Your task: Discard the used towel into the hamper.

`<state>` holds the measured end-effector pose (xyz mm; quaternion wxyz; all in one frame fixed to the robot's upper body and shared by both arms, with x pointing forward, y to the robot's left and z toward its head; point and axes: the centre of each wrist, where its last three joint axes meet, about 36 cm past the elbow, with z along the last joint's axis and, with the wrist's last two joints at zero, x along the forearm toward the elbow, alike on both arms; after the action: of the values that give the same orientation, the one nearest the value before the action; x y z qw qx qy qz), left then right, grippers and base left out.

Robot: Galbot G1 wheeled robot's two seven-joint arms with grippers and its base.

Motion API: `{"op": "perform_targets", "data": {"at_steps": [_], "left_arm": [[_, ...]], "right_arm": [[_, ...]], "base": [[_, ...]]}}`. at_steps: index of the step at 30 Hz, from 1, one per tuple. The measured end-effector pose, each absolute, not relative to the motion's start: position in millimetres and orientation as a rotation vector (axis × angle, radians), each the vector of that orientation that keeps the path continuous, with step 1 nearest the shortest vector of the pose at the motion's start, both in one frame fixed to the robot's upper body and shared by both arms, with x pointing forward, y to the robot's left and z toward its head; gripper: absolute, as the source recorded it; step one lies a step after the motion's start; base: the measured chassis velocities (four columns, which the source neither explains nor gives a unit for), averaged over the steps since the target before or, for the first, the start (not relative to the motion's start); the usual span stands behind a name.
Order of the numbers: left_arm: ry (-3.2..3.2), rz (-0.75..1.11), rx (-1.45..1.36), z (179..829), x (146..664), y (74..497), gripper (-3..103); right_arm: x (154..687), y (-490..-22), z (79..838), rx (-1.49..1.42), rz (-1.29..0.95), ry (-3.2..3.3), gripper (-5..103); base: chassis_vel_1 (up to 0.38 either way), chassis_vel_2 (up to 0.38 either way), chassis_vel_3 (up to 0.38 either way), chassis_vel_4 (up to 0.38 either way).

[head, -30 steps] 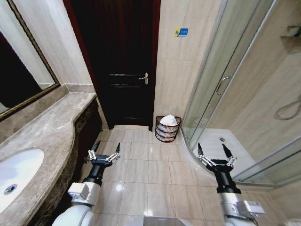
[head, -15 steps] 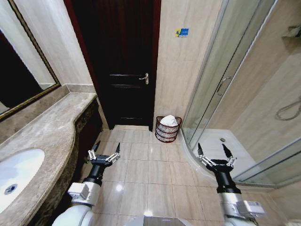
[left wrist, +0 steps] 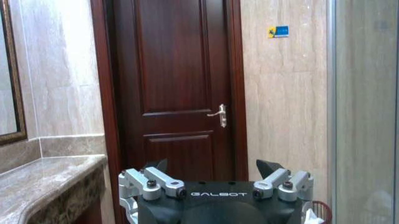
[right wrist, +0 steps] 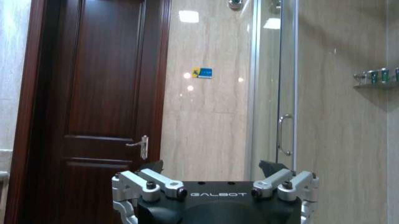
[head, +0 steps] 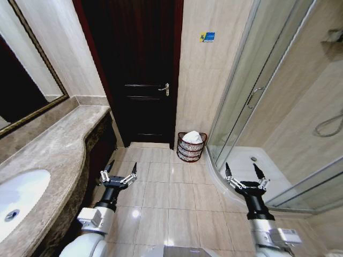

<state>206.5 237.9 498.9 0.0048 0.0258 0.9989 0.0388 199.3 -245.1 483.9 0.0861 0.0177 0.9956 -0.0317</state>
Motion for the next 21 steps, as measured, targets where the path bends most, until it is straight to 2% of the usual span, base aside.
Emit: {"op": "perform_targets", "data": {"at_steps": [21], "left_arm": [[3.129, 0.121, 0.081, 498.9, 206.5, 237.9, 93]], "right_arm": [[199.3, -245.1, 483.9, 0.053, -0.095, 2.967, 100]], "base": [[0.0, 0.0, 0.0, 0.0]]}}
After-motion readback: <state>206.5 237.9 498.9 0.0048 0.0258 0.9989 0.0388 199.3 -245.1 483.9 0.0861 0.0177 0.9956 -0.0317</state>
